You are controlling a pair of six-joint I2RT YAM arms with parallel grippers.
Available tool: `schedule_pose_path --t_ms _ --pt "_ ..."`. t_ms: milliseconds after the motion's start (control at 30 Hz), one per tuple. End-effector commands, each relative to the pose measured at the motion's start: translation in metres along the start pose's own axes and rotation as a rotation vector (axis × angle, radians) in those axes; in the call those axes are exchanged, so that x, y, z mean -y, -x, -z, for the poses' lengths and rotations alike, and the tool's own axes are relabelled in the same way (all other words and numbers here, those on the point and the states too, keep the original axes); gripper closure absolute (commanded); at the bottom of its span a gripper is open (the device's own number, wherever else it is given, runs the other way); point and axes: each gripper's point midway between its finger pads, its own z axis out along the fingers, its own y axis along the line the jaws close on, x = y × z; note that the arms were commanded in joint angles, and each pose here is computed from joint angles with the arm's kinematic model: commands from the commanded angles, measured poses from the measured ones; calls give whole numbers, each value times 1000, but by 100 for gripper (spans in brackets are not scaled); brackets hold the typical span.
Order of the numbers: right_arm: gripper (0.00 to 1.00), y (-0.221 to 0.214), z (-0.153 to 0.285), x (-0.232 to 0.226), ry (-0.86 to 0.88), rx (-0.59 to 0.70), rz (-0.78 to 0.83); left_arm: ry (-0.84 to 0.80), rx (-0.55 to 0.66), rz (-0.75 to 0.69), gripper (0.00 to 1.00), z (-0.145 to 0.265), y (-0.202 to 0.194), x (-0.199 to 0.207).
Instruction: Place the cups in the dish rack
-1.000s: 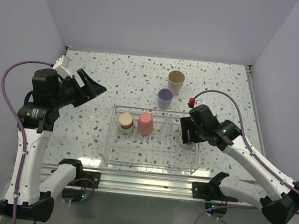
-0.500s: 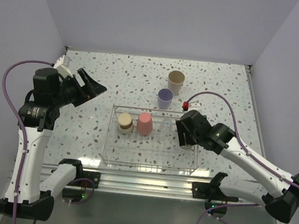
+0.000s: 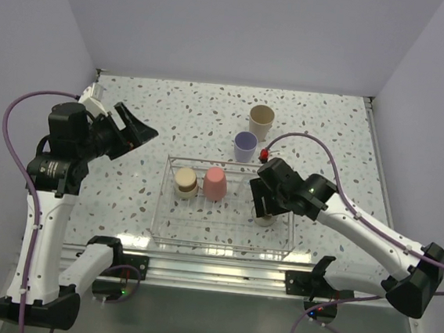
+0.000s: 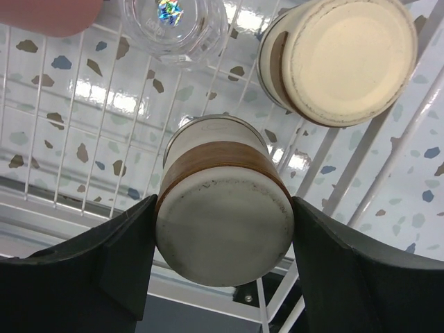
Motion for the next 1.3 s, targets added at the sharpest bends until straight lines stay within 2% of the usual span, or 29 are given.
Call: schedule_pose_path --t_ms 0,400,500,533,600,633,833,867,1100,1267 --pt "100 -5 2 -13 69 -8 -43 -7 24 -32 17 0 3 -1" --pt "99 -31 -10 -6 22 -113 19 -5 21 -21 17 -2 0 -4" --pt "86 -31 -10 -5 18 -112 21 -6 20 -20 17 -2 0 -3" --pt "71 -30 -11 -4 15 -110 22 -6 20 -18 17 -3 0 -3" --pt "61 -30 -11 -5 16 -109 21 -6 18 -18 17 -2 -1 -4" --pt "51 -30 -12 -4 12 -110 24 -7 17 -18 17 -3 0 -3" --pt "29 -30 -12 -4 8 -108 28 -1 17 -19 17 -3 -1 -5" --pt "23 -30 -12 -4 9 -106 28 1 16 -19 17 -4 -2 -7" --pt "2 -29 -11 -2 4 -100 26 3 9 -19 17 -8 -2 -9" --pt "2 -19 2 -2 21 -61 5 -13 17 -36 17 -11 6 -2"
